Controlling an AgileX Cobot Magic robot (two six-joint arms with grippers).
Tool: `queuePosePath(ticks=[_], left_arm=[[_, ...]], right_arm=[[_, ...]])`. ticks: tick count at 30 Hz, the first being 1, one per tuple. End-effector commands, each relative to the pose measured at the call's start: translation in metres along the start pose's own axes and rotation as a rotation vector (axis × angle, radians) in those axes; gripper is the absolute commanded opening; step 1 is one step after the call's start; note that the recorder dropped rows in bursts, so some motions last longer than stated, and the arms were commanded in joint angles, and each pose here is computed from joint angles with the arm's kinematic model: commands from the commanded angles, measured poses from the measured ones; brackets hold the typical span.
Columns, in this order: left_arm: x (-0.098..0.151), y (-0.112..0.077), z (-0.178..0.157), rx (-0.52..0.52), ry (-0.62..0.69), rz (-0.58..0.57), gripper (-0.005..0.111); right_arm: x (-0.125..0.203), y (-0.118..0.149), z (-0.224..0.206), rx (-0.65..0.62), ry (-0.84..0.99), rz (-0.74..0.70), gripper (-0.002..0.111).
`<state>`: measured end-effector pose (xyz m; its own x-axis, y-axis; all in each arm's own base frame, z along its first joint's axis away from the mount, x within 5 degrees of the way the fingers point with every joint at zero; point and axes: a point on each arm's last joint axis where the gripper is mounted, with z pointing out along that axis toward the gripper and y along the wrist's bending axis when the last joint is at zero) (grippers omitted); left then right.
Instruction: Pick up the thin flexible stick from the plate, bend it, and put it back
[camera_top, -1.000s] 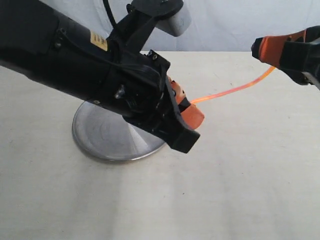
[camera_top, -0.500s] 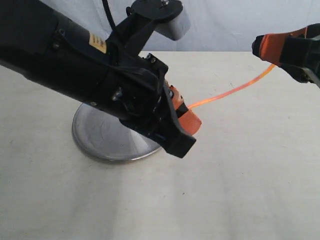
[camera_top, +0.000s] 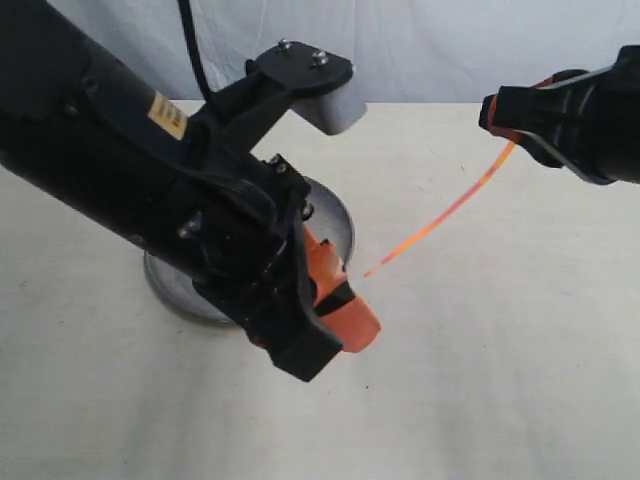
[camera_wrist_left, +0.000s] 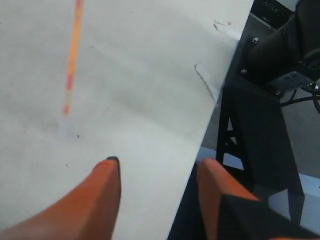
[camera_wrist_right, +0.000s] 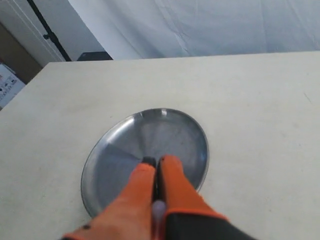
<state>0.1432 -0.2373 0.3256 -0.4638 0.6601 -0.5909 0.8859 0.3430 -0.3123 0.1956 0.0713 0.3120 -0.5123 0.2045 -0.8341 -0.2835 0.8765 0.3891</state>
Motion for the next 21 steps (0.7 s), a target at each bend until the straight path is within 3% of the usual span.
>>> queuePosePath(ticks=[1, 8, 13, 17, 21], left_arm=[[0.004, -0.003, -0.021, -0.079, -0.029, 0.014, 0.031], [0.006, -0.009, -0.046, -0.142, -0.115, 0.047, 0.000], [0.015, -0.005, -0.050, -0.205, -0.055, 0.037, 0.000], [0.039, 0.009, -0.049, -0.356, 0.041, -0.087, 0.000], [0.063, 0.010, -0.050, -0.382, 0.014, -0.159, 0.000]], right_arm=[[0.006, -0.012, 0.028, 0.054, 0.047, 0.067, 0.000], [0.026, -0.014, 0.065, 0.062, 0.166, 0.059, 0.000], [0.018, -0.002, 0.075, 0.040, 0.146, 0.038, 0.000], [0.004, 0.005, 0.085, 0.013, 0.131, 0.018, 0.000], [0.000, 0.008, 0.107, -0.015, 0.191, 0.003, 0.000]])
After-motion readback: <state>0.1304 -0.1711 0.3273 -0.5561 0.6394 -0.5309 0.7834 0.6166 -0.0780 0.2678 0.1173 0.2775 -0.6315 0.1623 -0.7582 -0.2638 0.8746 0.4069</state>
